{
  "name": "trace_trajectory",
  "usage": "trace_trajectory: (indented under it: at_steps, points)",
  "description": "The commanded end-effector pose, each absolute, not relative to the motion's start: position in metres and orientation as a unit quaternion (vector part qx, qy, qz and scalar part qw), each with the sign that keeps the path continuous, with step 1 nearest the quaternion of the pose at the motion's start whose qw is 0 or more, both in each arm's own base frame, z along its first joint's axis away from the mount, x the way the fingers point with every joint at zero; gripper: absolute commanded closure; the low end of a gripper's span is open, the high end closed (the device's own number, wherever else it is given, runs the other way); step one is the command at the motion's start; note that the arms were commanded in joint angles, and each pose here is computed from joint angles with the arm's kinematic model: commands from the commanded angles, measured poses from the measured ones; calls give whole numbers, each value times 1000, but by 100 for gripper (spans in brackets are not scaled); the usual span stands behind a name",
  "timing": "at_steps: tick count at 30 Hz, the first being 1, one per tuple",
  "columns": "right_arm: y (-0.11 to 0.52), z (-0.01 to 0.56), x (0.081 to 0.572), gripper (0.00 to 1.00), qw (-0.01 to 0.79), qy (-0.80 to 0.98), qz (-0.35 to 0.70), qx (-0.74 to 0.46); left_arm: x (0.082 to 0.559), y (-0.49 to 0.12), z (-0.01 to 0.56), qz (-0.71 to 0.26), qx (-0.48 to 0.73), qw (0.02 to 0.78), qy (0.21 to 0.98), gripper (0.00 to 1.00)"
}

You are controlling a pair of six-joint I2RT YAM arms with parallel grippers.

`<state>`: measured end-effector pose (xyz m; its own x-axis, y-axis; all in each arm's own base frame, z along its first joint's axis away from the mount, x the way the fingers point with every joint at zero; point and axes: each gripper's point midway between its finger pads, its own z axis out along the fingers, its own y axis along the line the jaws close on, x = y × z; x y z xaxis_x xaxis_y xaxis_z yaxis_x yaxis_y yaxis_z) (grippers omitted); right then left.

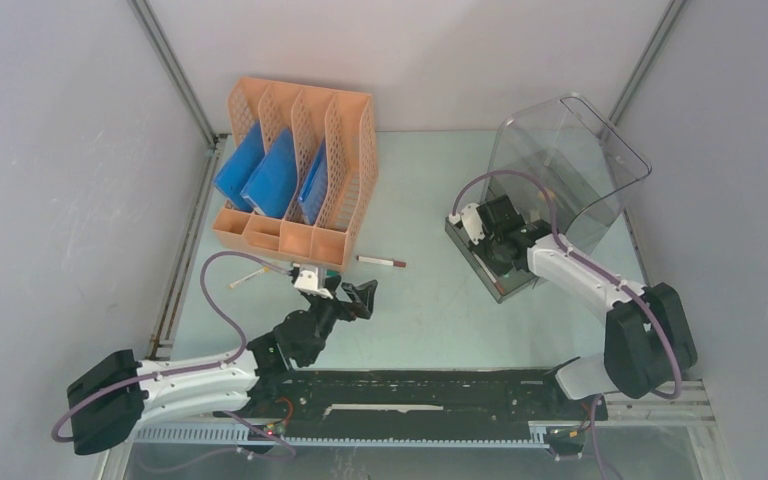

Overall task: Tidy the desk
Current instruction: Place the stationery in the drawer.

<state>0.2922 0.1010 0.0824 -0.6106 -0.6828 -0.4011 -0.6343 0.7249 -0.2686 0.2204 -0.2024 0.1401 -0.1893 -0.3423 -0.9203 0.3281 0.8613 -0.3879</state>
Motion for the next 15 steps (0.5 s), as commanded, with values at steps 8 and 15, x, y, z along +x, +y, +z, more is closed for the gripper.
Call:
trace_trajectory:
  at_steps: [8,15]
  points:
    - [99,78,297,71,244,900,-60,-356,225,-186,135,-245,-34,639,728,0]
    - [101,81,297,62,249,898,-56,-358,226,-181,128,-247,-50,630,734,0]
